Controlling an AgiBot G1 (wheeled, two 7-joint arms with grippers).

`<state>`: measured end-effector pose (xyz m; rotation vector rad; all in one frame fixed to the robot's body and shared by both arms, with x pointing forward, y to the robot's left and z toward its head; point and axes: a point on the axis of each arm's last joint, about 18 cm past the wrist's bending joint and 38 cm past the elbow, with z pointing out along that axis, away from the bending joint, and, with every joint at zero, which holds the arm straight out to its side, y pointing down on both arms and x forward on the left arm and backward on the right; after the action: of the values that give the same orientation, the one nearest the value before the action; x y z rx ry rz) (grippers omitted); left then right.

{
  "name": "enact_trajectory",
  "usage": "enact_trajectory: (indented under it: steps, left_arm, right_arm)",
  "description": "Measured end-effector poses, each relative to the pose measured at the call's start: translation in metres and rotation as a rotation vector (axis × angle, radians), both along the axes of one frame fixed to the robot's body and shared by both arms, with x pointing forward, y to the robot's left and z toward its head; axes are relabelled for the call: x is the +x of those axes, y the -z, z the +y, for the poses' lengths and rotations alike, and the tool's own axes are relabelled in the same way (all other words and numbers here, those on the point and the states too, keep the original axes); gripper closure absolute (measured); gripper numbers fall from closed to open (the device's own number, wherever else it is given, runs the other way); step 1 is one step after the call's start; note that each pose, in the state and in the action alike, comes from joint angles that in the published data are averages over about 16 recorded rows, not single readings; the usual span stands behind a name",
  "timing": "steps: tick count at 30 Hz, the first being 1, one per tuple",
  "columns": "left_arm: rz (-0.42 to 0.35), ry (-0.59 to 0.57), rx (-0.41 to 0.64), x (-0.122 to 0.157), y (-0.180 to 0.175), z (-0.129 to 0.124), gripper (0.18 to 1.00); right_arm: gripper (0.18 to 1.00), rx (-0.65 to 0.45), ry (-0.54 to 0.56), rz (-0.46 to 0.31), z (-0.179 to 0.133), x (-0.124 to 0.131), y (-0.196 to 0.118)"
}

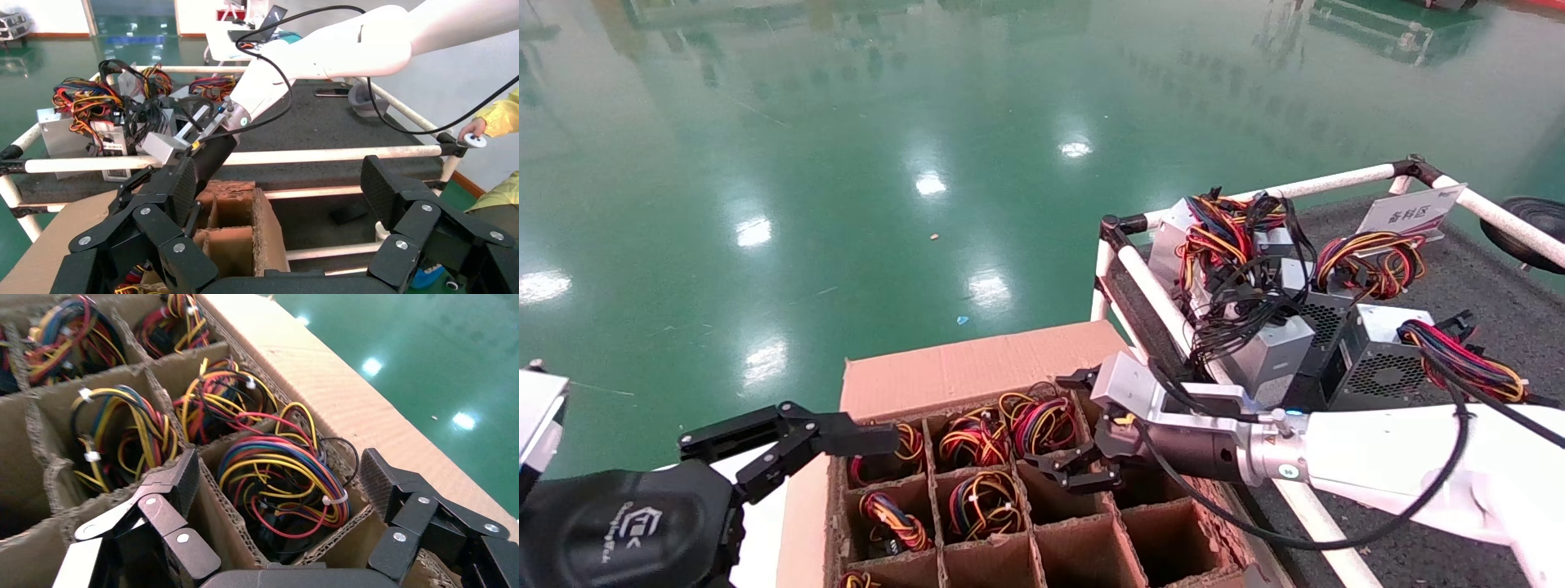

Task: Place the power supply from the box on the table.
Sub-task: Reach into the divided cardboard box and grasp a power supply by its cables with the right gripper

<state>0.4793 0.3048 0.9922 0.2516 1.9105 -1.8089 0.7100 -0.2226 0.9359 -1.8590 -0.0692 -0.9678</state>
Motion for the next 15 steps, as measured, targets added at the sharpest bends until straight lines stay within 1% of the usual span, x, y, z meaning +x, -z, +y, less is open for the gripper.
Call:
enact_trajectory:
  steps: [6, 13, 15]
  left_arm:
    - [0.000, 0.000, 0.000, 0.0000, 0.0000, 0.0000, 0.203]
    - [0.000, 0.000, 0.000, 0.0000, 0.0000, 0.0000, 0.185]
    - [0.000, 0.000, 0.000, 0.0000, 0.0000, 0.0000, 0.184]
  right_arm:
    - [0.256, 0.002, 0.012, 0.011, 0.0048, 0.0055, 0.0003]
    - [0.358, 0.009, 0.021, 0.034, 0.0063, 0.0082, 0.0023]
    - [0.402, 0.010, 0.022, 0.041, 0.0058, 0.0084, 0.0030]
